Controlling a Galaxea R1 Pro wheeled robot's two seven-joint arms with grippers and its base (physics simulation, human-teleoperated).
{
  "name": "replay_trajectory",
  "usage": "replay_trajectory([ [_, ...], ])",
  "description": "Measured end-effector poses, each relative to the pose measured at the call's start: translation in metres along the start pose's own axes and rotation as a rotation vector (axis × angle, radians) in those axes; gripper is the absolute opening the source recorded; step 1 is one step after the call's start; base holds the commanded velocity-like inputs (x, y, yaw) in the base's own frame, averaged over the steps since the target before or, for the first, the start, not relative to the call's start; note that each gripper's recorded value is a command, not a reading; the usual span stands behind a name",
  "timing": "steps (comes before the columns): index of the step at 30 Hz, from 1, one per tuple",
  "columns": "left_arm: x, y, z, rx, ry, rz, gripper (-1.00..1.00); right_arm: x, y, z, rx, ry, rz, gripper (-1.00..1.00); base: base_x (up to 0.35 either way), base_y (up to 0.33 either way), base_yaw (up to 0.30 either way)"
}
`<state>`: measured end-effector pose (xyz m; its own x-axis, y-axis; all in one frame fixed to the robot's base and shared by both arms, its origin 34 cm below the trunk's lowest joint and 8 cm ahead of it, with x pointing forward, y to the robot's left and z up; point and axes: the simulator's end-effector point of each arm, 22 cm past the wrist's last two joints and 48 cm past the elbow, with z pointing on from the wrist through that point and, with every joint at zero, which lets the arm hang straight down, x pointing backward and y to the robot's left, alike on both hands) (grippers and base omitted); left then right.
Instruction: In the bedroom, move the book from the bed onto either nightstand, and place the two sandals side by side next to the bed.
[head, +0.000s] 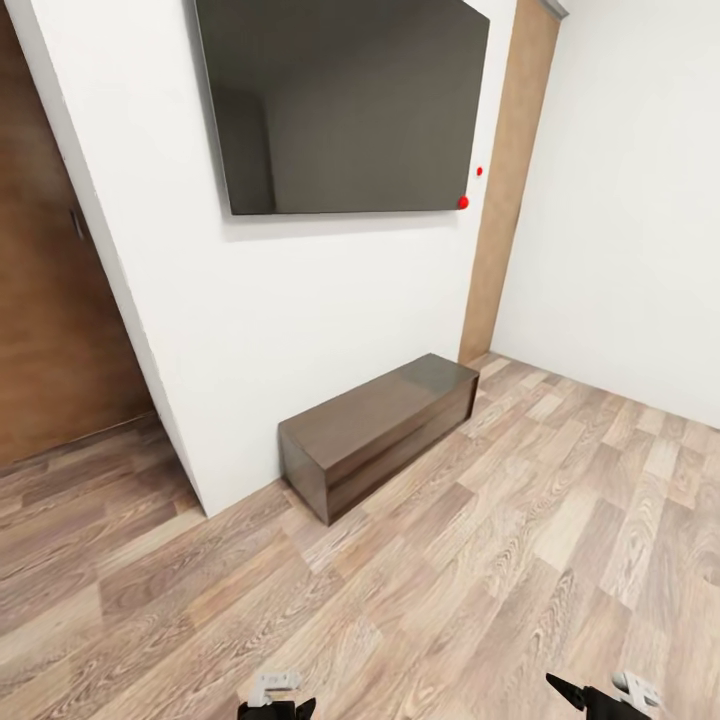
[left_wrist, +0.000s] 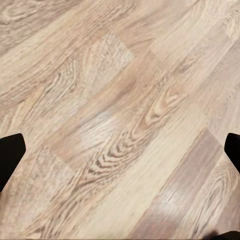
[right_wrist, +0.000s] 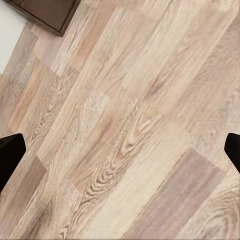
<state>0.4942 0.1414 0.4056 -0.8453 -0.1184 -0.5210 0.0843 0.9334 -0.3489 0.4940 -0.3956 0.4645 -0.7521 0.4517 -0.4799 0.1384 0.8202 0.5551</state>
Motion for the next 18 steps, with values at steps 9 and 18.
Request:
replay_trajectory([
  [9,0.0000,0.0000,0.0000,0.000,0.000,0.000,1.00,-0.0005,0.0002,0.0000,-0.001,-0.001,-0.001,1.00,0.334,0.000,0.000],
  [18,0.0000,0.0001,0.0000,0.000,0.000,0.000,1.00,-0.0003,0.0004,0.0001,-0.002,0.000,-0.001,1.00,0.311,0.000,-0.013],
])
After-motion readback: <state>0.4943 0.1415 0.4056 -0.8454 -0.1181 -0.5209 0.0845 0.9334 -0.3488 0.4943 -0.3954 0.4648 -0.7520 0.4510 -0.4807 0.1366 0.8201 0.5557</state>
